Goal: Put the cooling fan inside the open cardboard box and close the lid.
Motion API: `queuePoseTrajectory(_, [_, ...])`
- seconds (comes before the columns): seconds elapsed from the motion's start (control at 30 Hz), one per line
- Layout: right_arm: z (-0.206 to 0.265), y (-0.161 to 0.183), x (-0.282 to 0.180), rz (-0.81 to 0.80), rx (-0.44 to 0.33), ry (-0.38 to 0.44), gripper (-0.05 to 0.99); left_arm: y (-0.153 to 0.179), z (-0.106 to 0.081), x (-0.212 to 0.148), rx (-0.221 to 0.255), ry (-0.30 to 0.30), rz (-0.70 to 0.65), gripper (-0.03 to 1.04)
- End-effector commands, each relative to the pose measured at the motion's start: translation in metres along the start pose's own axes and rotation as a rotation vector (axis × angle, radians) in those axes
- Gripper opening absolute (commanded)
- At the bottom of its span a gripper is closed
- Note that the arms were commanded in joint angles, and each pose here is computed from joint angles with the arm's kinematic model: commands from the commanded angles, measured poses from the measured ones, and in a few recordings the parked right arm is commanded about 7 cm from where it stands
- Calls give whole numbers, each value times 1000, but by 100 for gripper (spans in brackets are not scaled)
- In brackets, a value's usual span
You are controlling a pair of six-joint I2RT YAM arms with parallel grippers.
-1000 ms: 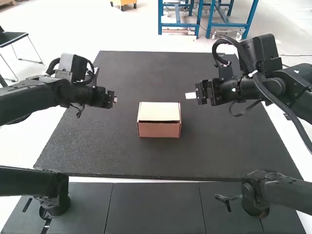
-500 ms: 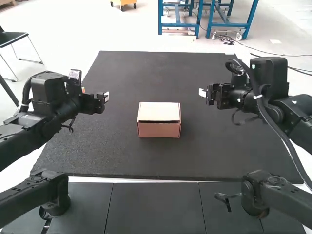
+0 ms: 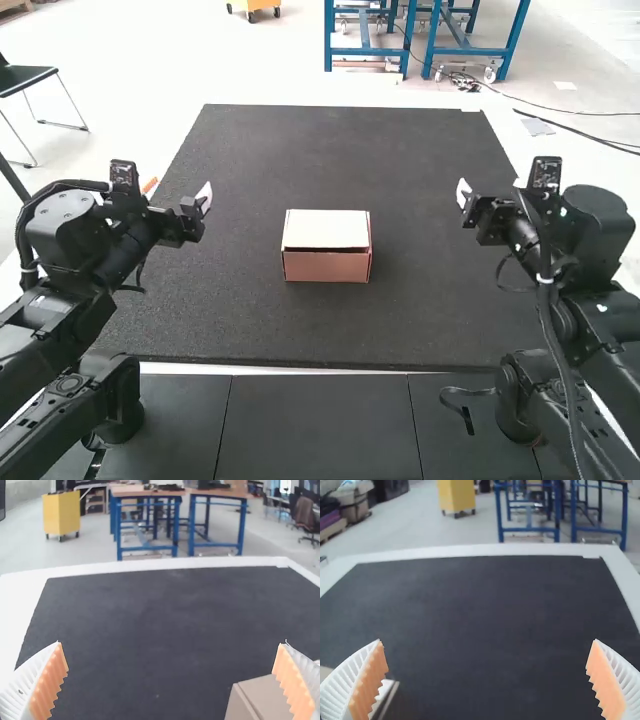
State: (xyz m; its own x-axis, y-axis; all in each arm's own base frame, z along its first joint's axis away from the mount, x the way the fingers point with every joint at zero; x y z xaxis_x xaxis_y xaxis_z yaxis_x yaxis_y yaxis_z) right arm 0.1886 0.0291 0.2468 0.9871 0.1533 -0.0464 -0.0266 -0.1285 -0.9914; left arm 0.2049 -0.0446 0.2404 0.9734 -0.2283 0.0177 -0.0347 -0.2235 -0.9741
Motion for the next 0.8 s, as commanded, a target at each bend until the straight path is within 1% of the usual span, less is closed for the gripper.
queuePoseTrajectory(0.0, [-8,-21,-12,-130,-36,47,91,-2,-2,-5,-8,35,-48,97])
queuePoseTrajectory(0.1, [-10,-29,-13,-195,-36,64,90,2,-3,-11,-4,60,-106,97])
queuePoseTrajectory(0.17, [-10,-31,-12,-229,-36,64,90,1,-5,-17,-9,82,-151,97])
queuePoseTrajectory(0.23, [-10,-24,-10,-251,-39,69,89,1,-5,-21,-20,92,-186,97])
queuePoseTrajectory(0.33, [-7,-9,-5,-251,-54,58,89,-1,-7,-28,-21,110,-224,97])
queuePoseTrajectory(0.4, [-4,2,-2,-243,-56,41,89,-1,-8,-32,-20,125,-233,97])
queuePoseTrajectory(0.5, [2,13,-4,-252,-51,-7,89,3,-10,-34,-32,153,-226,97])
queuePoseTrajectory(0.57, [2,17,-7,-290,-51,-5,89,7,-11,-34,-60,166,-216,97])
queuePoseTrajectory(0.63, [3,23,-10,-316,-34,-6,89,11,-10,-33,-65,164,-207,97])
queuePoseTrajectory(0.67, [4,26,-10,-315,-16,-19,89,12,-9,-32,-76,163,-204,97])
queuePoseTrajectory(0.73, [5,32,-8,-277,0,-44,89,16,-8,-31,-85,161,-194,97])
queuePoseTrajectory(0.77, [5,33,-7,-270,-2,-43,90,17,-7,-31,-87,156,-194,97])
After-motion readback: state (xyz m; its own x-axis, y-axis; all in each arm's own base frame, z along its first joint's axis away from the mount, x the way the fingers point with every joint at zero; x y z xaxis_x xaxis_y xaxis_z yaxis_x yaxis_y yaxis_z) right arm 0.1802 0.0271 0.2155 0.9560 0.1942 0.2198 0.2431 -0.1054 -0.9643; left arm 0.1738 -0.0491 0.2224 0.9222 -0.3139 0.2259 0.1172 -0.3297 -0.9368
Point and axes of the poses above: each hand's point on the last joint's axis, 136 mm out from that joint toward the fingers, its own x axis out along the fingers, its own z axis along the line the jaws close on, y = z × x, the point moved 6 cm from there along -x, back along the fingers, and after that the axes turned 11 degrees about -x, right-handed, at the moved point
